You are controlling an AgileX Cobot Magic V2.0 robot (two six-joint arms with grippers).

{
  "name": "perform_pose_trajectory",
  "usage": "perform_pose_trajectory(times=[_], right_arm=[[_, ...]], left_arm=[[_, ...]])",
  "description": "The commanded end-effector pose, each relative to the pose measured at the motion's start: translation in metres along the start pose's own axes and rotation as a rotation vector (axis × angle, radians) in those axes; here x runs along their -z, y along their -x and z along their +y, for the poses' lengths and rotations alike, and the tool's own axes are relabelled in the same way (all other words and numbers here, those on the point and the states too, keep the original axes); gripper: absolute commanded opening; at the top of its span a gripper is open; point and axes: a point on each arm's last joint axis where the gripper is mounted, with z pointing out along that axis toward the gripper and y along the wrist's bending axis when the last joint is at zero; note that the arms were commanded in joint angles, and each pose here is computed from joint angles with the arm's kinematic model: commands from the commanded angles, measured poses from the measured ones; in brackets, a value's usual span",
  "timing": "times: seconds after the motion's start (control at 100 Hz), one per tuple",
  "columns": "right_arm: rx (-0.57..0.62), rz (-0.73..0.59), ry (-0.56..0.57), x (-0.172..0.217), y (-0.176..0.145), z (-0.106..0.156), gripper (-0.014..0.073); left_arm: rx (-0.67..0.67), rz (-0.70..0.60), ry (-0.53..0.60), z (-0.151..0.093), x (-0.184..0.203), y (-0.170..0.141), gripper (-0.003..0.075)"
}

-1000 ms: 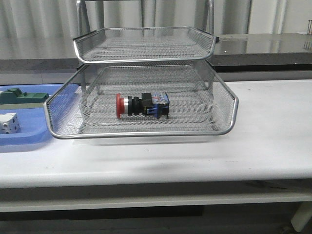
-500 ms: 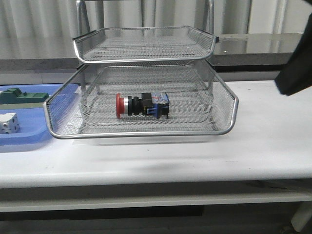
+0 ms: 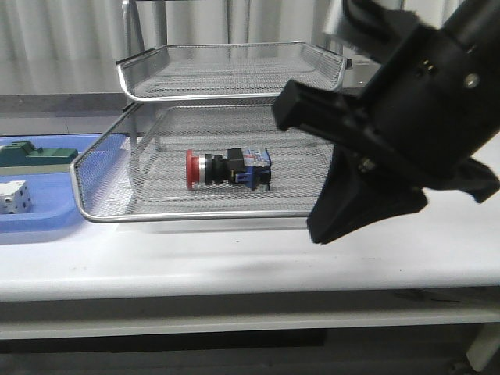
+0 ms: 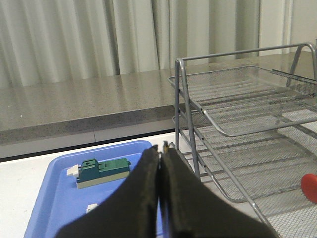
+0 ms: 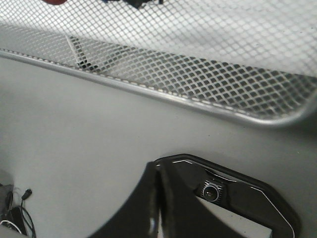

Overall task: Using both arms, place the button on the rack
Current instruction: 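Bring the right gripper to the front rim of the middle tray, then push the middle tray back into the rack with the right gripper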

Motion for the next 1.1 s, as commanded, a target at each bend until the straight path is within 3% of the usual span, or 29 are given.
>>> perform_pose_trajectory(times=[0.0, 0.3, 0.77, 1.09], right_arm=[[0.002, -0.083, 0.028, -0.005, 0.010, 0.012, -0.0067], [-0.006, -0.110, -0.001, -0.041, 0.008, 0.014, -0.0067], [-0.015, -0.316, -0.026, -0.042, 0.027, 0.008, -0.0067], [0.015, -0.373, -0.042, -0.047, 0.063, 0.005, -0.0067]], left_arm=[[0.022, -0.096, 0.025, 0.003, 0.000, 0.015, -0.0021], [0.022, -0.096, 0.025, 0.003, 0.000, 0.015, -0.0021], [0.022, -0.096, 0.025, 0.003, 0.000, 0.015, -0.0021], [0.022, -0.096, 0.025, 0.003, 0.000, 0.015, -0.0021]])
